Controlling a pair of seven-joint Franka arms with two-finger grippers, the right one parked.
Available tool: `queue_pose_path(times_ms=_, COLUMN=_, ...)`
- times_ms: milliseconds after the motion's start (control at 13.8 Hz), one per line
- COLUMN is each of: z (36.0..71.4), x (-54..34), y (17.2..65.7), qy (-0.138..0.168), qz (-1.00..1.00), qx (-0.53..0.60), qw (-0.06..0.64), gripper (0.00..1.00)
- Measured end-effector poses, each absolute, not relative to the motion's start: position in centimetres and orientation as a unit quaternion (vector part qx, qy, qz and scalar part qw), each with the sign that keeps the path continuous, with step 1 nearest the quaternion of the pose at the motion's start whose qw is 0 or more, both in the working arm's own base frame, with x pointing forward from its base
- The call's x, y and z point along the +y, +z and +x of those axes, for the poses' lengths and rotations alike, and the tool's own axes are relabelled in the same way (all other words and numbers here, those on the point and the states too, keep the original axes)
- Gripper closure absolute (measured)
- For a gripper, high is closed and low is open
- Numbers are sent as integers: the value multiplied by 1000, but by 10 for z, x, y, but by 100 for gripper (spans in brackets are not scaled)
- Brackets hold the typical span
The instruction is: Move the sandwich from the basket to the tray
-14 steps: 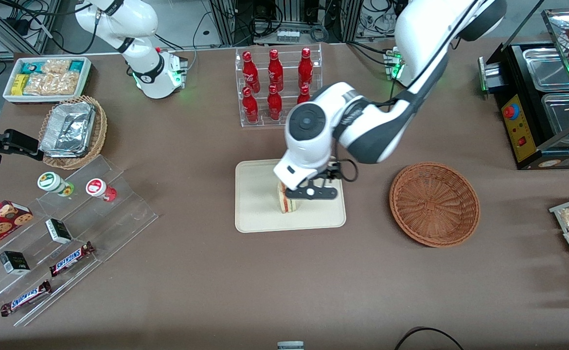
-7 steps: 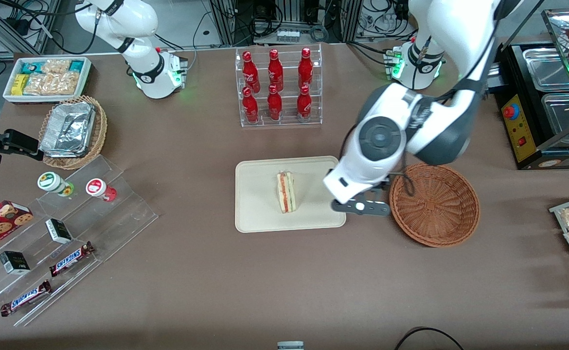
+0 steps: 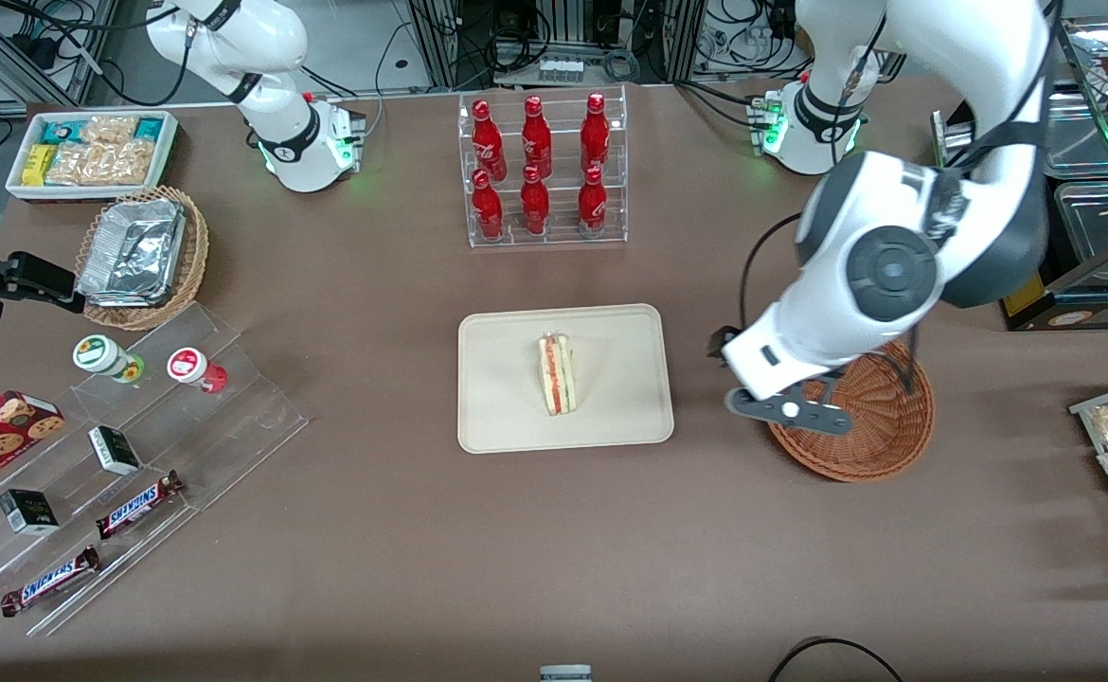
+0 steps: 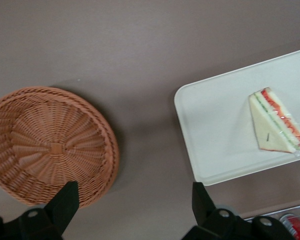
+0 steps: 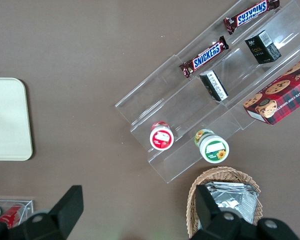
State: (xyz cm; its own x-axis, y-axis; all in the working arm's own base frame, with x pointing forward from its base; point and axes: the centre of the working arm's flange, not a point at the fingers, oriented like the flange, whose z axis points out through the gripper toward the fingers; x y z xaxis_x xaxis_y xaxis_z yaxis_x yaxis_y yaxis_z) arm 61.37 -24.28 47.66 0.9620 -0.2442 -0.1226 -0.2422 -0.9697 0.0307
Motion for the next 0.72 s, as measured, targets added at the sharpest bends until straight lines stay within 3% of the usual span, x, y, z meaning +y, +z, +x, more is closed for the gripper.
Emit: queue_pose_path(times_ms=722, z=598, x=-173, y=499, qy=-89, qz=993, qx=-74, qw=2, gripper=0)
